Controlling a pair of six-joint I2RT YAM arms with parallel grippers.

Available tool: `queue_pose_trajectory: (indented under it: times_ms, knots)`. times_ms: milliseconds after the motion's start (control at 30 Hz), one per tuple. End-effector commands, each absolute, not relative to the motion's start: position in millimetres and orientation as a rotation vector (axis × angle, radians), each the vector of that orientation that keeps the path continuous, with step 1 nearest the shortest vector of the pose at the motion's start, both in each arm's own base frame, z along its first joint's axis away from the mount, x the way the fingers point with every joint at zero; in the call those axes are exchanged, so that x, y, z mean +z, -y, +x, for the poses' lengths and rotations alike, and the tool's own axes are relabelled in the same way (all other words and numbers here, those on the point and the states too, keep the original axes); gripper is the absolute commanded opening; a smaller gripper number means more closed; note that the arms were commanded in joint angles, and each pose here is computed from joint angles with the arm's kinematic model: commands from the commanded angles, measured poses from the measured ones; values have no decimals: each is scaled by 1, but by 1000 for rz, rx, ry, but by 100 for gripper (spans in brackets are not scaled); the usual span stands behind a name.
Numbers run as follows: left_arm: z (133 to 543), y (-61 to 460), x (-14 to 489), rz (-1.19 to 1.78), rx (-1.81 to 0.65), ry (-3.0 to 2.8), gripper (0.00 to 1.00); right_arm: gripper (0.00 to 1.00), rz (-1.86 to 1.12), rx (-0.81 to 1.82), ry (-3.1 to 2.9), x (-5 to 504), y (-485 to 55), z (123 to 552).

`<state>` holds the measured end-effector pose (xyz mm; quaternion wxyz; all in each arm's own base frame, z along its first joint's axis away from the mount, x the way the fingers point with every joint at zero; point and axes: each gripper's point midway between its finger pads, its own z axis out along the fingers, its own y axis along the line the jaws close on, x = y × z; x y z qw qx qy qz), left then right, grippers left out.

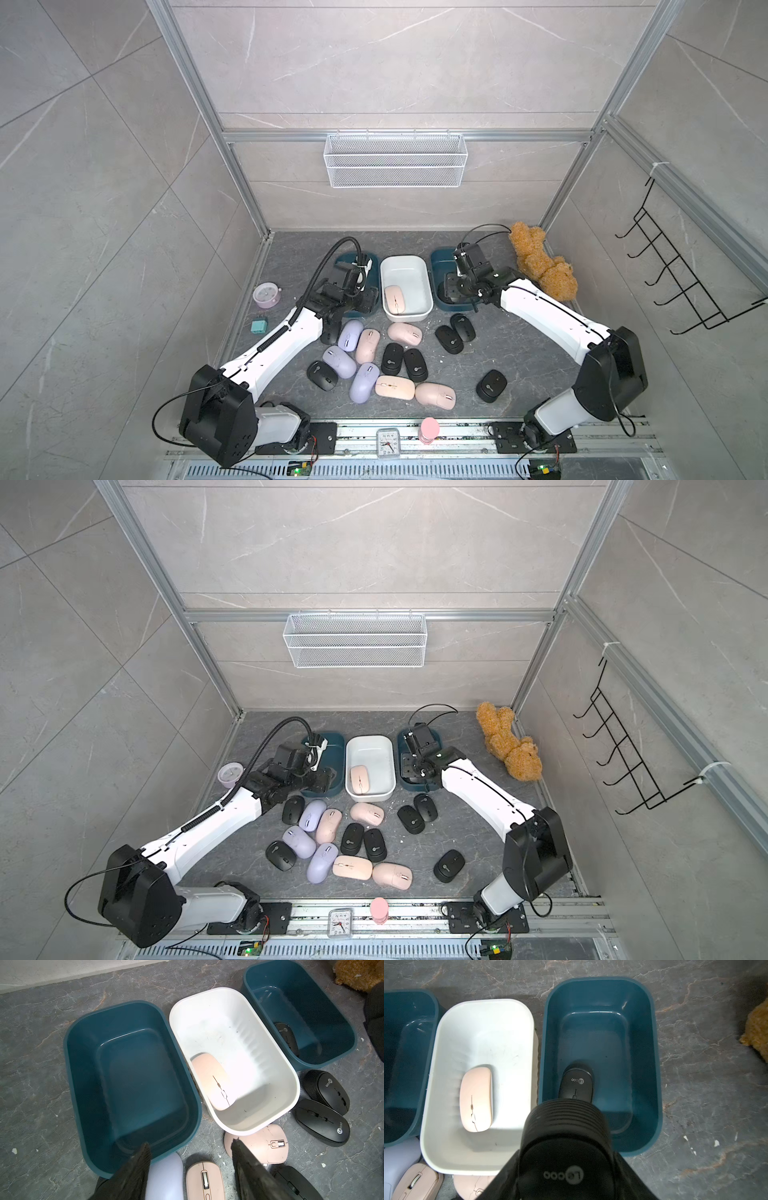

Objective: Place the mice by color into the storage box
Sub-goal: Place the mouse in the storage box.

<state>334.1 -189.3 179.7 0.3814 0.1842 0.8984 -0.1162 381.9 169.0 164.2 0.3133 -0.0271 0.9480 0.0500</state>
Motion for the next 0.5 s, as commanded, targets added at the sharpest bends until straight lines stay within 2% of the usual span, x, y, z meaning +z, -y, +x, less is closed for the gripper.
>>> queue_pose_trajectory:
  times_ms: [0, 467]
  knots:
    - [336, 189, 201, 482, -282, -2218, 65, 57, -94, 197, -2475, 169, -172, 401]
    - [336, 193, 202, 488, -308, -2220, 65, 56, 26, 196, -2528, 142, -132, 437]
